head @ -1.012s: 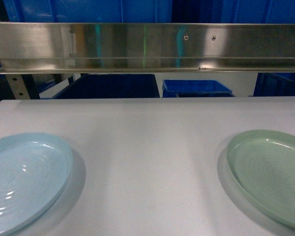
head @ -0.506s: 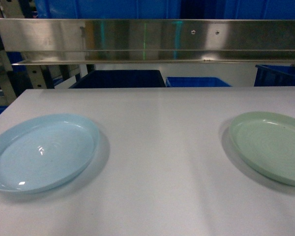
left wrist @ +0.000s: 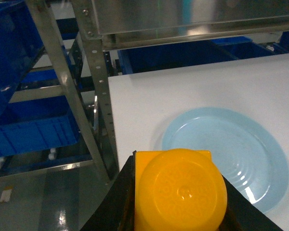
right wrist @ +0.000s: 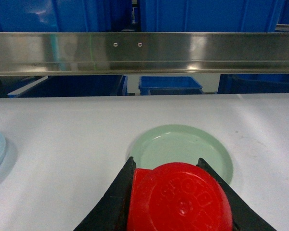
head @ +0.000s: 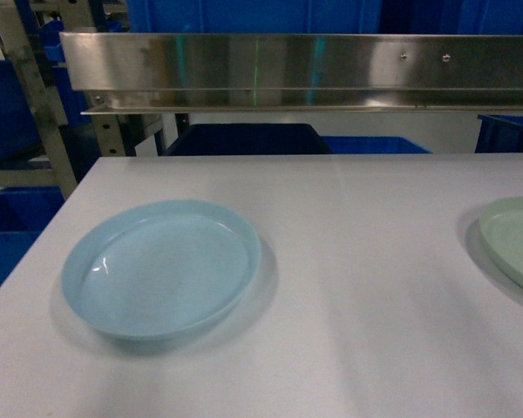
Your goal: Sort and place red and yellow blocks in left bins
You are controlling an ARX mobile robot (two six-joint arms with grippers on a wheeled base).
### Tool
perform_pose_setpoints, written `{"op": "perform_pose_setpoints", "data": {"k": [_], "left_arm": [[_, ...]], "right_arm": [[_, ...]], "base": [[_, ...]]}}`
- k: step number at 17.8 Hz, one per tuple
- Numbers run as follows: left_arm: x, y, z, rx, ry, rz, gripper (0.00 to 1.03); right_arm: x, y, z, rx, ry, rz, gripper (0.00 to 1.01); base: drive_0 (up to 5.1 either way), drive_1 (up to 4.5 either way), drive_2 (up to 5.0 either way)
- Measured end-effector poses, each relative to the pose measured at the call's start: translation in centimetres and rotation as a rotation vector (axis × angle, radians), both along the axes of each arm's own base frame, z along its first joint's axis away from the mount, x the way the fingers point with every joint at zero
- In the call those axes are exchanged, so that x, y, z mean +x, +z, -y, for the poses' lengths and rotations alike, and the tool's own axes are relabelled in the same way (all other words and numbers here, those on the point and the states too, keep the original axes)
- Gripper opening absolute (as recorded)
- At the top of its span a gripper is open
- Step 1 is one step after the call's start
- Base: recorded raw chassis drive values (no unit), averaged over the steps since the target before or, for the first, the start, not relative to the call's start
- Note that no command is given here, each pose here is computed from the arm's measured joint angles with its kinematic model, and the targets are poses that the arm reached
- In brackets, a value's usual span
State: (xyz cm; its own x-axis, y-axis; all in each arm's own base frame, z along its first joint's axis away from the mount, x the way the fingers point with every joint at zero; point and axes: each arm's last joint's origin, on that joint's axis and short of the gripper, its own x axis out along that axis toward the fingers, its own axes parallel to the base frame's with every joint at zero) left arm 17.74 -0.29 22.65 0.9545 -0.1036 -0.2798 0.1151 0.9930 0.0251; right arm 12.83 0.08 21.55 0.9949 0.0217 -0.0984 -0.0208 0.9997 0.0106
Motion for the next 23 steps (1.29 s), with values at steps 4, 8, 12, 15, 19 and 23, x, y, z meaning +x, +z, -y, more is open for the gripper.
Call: {"op": "perform_pose_setpoints", "data": {"k": [4, 8, 12, 15, 19, 23], "left_arm": [[0.0, 0.01, 0.0, 0.0, 0.0, 0.001, 0.26], [0.0, 0.01, 0.0, 0.0, 0.0, 0.001, 0.26], [0.0, -0.01, 0.0, 0.0, 0.0, -0.001, 0.26], [0.0, 0.01, 0.0, 0.0, 0.0, 0.001, 0.26], [0.01, 0.02, 0.0, 0.0, 0.0, 0.003, 0.26], [0.01, 0.0, 0.0, 0.0, 0.0, 0.0, 0.26]], "right_arm": [[-0.01, 0.02, 0.0, 0.0, 0.0, 0.002, 0.29], [0.0, 0.0, 0.0, 0.0, 0.0, 0.0, 0.29], [0.0, -0.02, 0.0, 0.0, 0.0, -0.001, 0.29], [0.0, -0.02, 0.0, 0.0, 0.0, 0.0, 0.29], [0.0, -0.03, -0.01, 0.0, 0.001, -0.001, 0.29], [0.0, -0.03, -0.01, 0.0, 0.002, 0.0, 0.29]], "base": [[-4.9, 2.49, 2.5], [-4.9, 2.44, 2.4], [-4.9, 2.44, 2.4], [-4.9, 2.44, 2.4], [-5.1, 2.34, 2.3], [-5.1, 2.34, 2.3]]}}
